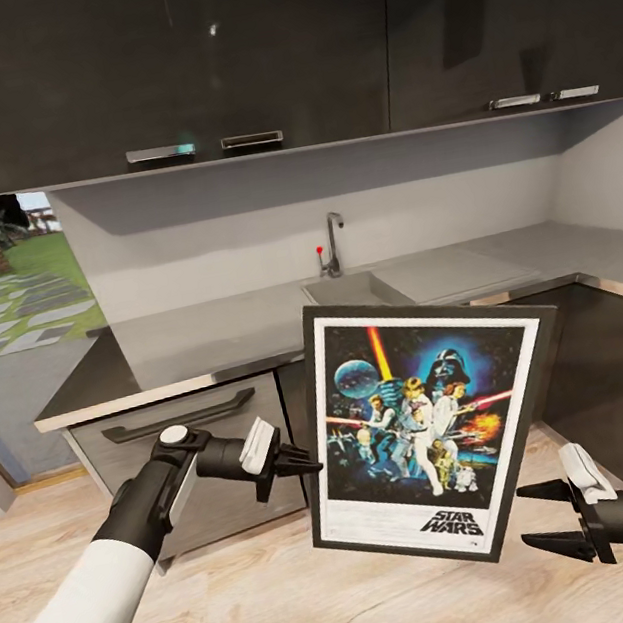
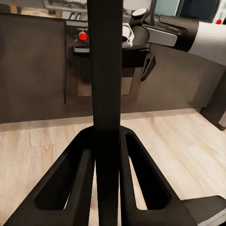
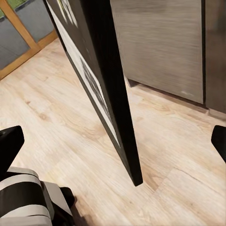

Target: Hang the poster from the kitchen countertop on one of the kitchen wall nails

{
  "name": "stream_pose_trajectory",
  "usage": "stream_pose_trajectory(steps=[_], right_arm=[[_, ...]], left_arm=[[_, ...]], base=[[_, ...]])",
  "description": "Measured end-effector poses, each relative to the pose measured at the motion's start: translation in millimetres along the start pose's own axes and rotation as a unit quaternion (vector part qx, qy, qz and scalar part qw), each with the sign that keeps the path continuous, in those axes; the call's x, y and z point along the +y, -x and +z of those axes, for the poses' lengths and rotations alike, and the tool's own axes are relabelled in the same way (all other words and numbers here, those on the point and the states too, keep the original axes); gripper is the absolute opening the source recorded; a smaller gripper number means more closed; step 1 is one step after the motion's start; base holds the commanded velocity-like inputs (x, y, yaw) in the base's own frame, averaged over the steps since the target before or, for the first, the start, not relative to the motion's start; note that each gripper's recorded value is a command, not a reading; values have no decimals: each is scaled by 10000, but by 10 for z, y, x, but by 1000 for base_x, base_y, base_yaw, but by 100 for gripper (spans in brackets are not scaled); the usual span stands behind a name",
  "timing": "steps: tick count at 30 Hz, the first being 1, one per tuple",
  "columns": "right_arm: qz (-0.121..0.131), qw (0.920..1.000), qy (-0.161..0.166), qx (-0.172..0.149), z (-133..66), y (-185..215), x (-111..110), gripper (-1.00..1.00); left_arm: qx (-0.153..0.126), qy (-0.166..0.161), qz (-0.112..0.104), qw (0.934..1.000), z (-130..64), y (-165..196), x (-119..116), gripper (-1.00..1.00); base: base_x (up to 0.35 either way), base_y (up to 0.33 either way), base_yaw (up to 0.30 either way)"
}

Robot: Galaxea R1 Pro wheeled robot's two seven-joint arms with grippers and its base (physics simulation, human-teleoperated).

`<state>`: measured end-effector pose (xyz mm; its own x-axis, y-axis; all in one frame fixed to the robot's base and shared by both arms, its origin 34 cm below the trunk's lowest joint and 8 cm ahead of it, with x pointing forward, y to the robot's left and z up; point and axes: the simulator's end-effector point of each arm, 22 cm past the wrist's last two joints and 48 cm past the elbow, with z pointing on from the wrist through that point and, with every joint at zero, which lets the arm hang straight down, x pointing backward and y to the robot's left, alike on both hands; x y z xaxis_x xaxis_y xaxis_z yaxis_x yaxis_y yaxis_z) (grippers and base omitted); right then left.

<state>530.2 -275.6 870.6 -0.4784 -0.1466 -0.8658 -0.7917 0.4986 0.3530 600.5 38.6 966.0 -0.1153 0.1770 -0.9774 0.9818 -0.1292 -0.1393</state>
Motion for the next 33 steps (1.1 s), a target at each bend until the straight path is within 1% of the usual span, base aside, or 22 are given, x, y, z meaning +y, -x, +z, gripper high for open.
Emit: stream_pose_trajectory(steps=[4, 5, 7, 11, 19, 29, 31, 33], right_arm=[[-20, 10000, 19, -24, 22, 1, 11, 100], [-89, 9999, 28, -41, 32, 3, 18, 100], [-138, 9999, 35, -52, 39, 4, 22, 100], [-178, 9998, 41, -66, 47, 8, 26, 100], [-186, 9998, 47, -73, 52, 6, 29, 100], [-60, 9999, 52, -83, 69, -56, 6, 100], [-62, 9999, 61, -95, 79, -57, 12, 100], [-116, 9999, 66, -107, 88, -63, 14, 100]], left_arm=[[0, -4, 26, 10000, 2, 16, -4, -100], [1, -6, 32, 10000, 3, 19, -6, -100], [1, -6, 35, 10000, 3, 21, -6, -100], [2, -9, 48, 10000, 5, 28, -9, -100], [-1, -8, 58, 10000, 4, 35, -9, -100], [3, -12, 60, 10000, 6, 34, -11, -100], [3, -12, 60, 10000, 6, 34, -11, -100], [3, -12, 60, 10000, 6, 34, -11, -100]], base=[[0, 0, 0], [0, 0, 0], [0, 0, 0], [0, 0, 0], [0, 0, 0], [0, 0, 0], [0, 0, 0], [0, 0, 0]])
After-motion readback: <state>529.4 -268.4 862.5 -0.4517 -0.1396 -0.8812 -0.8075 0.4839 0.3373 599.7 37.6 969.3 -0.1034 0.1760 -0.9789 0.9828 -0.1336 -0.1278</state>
